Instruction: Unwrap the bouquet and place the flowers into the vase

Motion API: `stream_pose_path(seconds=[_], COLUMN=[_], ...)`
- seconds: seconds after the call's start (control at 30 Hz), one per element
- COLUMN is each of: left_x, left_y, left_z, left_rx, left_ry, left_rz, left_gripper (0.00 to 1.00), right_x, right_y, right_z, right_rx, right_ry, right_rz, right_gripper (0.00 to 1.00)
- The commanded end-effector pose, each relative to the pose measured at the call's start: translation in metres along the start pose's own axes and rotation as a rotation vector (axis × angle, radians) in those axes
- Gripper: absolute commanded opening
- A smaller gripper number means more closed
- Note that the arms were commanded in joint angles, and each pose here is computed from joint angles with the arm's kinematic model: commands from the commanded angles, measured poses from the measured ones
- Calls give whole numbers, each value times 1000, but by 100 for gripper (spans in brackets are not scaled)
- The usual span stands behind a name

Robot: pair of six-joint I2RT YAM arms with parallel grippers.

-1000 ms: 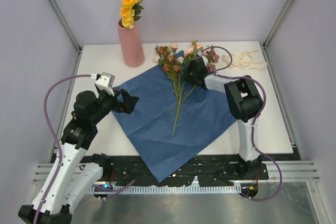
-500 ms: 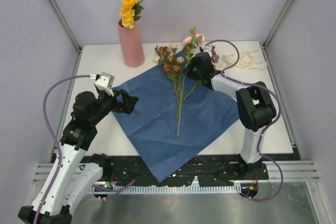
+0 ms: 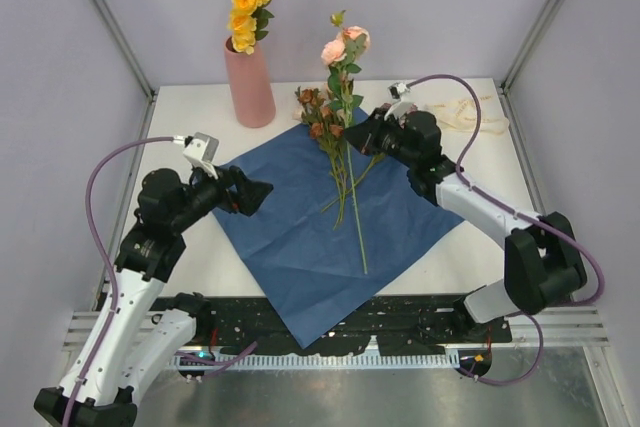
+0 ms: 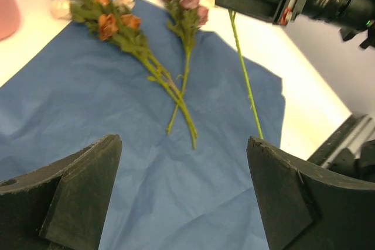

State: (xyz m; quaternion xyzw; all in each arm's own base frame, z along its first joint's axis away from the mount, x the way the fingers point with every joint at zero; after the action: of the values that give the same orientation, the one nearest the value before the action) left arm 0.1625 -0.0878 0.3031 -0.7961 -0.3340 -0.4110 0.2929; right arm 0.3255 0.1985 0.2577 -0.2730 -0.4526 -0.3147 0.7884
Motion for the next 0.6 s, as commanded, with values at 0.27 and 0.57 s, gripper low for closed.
stream_pose_path(seconds=[0.27,0.57], left_x=[45,44], left_y=[10,17], left_z=[-52,-66], left_rx=[-433,-507], left_ry=[-121,-152], left_rz=[-102,-118], left_gripper=[83,67], right_x=[0,-11], right_y=[-71,-86], right_z=[130,170], right_rx=[551,684], right_ry=[-191,-194], right_rz=[-201,-195], right_gripper=[6,5])
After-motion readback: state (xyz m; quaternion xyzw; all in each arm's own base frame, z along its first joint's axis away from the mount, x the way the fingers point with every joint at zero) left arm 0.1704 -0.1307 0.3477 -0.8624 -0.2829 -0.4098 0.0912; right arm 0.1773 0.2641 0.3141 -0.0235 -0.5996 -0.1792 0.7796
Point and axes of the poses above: each gripper's point midway between its finger pads, its own y axis out along the fingers, its own z axis along the line the jaws close on, x = y × z, the point moved 10 cm from there along -y, back along the fingers, and after that the axes turned 10 degrees about -y, right-handed, at the moved point
